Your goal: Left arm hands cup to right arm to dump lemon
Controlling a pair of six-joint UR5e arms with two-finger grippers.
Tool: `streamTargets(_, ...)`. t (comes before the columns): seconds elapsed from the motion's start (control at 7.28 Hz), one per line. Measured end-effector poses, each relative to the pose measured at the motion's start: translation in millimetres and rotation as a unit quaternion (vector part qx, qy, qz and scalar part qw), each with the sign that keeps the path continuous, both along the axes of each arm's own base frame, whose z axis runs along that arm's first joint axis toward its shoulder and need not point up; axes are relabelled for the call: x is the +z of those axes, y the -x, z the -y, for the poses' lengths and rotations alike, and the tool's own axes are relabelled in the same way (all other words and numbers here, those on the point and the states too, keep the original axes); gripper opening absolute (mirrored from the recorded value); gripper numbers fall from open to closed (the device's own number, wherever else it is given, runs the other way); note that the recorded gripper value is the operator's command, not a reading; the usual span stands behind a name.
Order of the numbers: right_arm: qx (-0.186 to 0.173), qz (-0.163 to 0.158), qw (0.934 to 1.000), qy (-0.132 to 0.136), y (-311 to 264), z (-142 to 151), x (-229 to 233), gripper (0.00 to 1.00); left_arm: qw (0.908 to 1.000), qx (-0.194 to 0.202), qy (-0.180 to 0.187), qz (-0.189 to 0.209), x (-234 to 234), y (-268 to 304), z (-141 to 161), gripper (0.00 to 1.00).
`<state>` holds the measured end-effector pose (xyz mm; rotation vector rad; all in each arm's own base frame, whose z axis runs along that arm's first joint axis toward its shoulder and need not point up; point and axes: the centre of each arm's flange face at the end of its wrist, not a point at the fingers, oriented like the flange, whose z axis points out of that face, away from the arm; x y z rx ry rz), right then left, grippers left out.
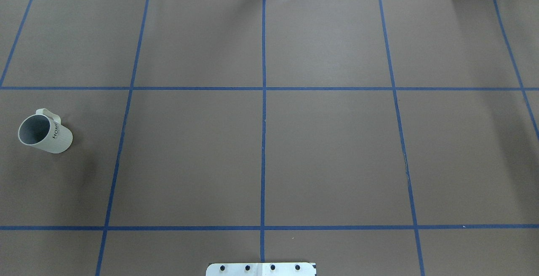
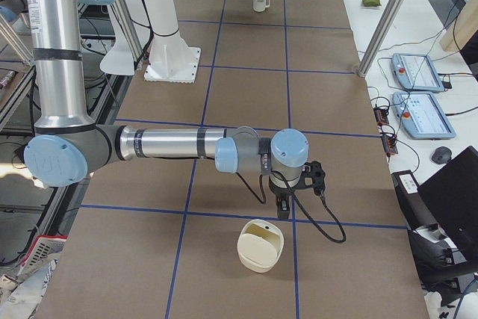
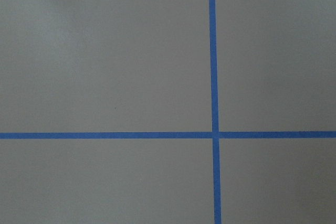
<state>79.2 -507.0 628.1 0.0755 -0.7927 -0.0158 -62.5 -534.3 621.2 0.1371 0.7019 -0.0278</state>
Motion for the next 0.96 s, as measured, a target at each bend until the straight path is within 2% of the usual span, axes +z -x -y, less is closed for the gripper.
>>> streamTargets(0.27, 0.027, 0.001, 0.9993, 0.027, -0.2, 0.1, 0.1, 1.0, 1.0, 0.001, 0.001, 0.0, 1.0, -1.1, -0.9, 1.0)
streamTargets(0.41, 0.032, 0.001, 0.999, 0.032, -0.3, 0.1, -0.1, 1.0, 1.0, 0.001, 0.002, 0.0, 2.1, -1.3, -2.1, 1.0)
streamTargets(0.96, 0.036, 0.001, 0.9988, 0.035, -0.6, 0.2, -0.2, 1.0, 1.0, 0.002, 0.003, 0.0, 3.4, -2.1, -3.2, 1.0)
